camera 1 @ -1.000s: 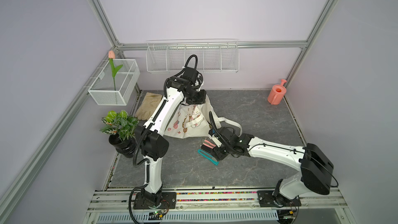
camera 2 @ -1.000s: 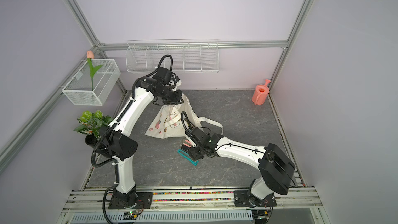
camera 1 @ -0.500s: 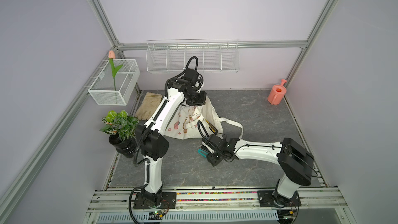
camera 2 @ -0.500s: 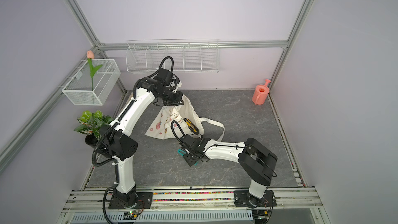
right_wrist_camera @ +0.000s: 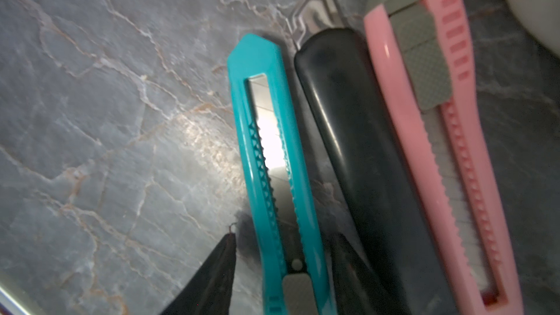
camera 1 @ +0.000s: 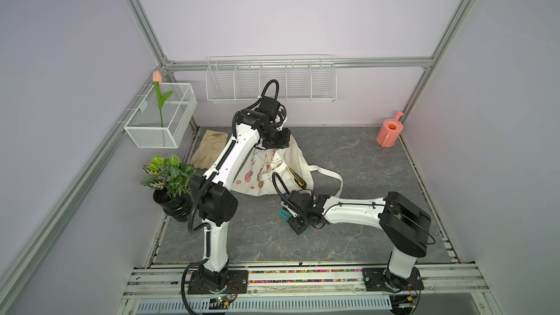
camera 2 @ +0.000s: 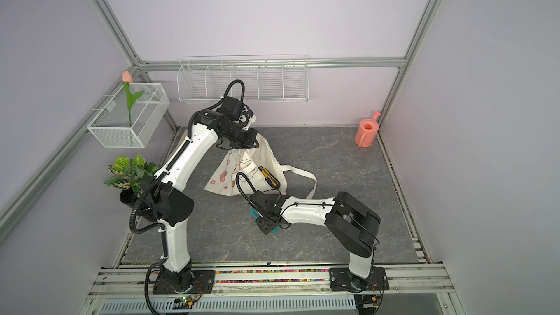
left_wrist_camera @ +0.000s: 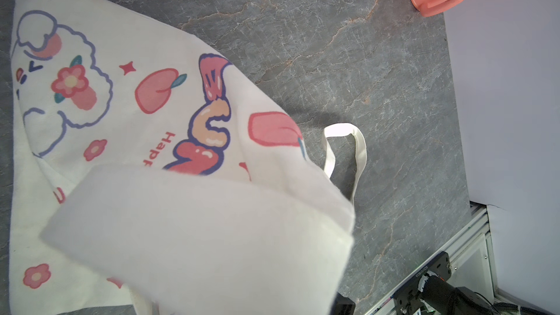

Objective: Place the art knife into the pouch
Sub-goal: Pick up the utility knife at the center of the board.

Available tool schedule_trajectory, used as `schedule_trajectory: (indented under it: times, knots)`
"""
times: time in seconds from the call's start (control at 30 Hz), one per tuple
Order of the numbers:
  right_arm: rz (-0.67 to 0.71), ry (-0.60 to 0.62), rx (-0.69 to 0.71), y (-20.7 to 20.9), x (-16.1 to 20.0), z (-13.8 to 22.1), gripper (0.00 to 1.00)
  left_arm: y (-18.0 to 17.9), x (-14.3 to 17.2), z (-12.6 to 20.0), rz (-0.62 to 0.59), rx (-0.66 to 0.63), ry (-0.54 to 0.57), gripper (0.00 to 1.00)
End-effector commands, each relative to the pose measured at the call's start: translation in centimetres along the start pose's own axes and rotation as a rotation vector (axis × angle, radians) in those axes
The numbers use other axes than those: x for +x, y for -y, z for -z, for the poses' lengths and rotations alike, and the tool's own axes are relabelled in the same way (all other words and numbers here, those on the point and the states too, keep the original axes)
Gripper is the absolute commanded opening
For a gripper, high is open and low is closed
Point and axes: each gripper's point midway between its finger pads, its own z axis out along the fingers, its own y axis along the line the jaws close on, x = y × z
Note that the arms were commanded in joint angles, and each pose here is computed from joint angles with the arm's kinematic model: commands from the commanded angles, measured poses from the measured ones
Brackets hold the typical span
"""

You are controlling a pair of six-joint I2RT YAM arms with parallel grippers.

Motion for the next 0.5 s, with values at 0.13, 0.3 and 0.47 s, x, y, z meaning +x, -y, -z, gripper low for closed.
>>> schedule_trajectory:
  times: [0.13,0.3,0.47]
  knots:
    - [0.007,-0.055,0.014,-0.15,1.45,-0.67,0.41,0.93,0.01,1.1,-0.015,0.026,0.02,0.0]
    - [0.013,-0.06,0.013,-0.27,1.49,-0.75,0.34,0.81,0.2,0.96,-0.013,0.025,0.017,0.0]
    - [0.016,-0.046,0.006,-0.38,1.12,-0.33,0.27,0.76,0.27,0.87,-0.012,0.023,0.015,0.0]
